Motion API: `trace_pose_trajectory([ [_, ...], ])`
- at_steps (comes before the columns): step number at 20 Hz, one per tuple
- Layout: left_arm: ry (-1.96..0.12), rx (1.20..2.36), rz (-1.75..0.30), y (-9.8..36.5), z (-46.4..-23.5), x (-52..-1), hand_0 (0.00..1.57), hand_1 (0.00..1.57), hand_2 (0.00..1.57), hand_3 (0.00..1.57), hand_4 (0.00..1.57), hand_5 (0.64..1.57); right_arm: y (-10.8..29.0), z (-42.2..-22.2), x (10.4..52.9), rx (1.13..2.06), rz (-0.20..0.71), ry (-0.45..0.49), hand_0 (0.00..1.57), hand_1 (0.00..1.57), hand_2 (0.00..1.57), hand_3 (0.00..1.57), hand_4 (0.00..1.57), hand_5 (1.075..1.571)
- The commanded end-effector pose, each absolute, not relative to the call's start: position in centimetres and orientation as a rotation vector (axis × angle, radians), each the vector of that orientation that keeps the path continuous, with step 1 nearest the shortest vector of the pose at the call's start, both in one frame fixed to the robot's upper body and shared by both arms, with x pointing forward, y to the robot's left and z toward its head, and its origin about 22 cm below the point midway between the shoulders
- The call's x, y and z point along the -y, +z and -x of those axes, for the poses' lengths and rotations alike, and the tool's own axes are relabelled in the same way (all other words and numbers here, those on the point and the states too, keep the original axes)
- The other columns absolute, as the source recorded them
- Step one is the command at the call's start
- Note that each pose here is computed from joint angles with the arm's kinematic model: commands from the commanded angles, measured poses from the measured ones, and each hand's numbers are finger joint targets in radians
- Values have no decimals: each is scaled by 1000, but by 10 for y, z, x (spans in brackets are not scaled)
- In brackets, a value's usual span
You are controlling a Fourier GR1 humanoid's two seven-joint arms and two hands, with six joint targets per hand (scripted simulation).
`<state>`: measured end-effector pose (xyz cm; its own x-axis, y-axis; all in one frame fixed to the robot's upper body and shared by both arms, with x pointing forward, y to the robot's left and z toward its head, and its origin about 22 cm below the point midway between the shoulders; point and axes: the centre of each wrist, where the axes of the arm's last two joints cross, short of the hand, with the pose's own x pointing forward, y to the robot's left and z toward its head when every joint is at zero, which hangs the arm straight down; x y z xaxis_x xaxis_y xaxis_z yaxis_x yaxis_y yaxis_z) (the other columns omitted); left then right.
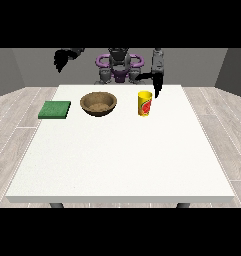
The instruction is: Pick the cup and pour the ball into the bowl, then pick the bowl and place it on the pad
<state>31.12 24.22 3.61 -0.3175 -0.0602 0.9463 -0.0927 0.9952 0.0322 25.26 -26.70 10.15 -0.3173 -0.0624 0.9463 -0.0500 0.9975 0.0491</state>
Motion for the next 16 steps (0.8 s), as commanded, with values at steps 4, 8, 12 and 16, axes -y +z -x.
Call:
trace_pose_trajectory([
  [4, -25, 1809, -76, -12, -319, -237, 0, 0, 0, 0, 0, 1441, 68, -257, 297, 1834, -66, -36, 0, 0, 0, 0, 667, 1560],
  [8, -15, 1828, -92, -7, -340, -251, 0, 0, 0, 0, 162, 1432, 94, -276, 323, 1862, -57, -57, 0, 0, 0, 0, 672, 1562],
  [12, 39, 1851, -121, -31, -347, -251, 0, 0, 0, 0, 189, 1423, 85, -269, 301, 1893, -61, -2, 0, 0, 0, 0, 671, 1563],
  [16, 15, 1793, -92, -56, -337, -237, 0, 0, 0, 0, 363, 1464, 70, -271, 310, 1844, -42, -47, 0, 0, 0, 0, 675, 1564],
])
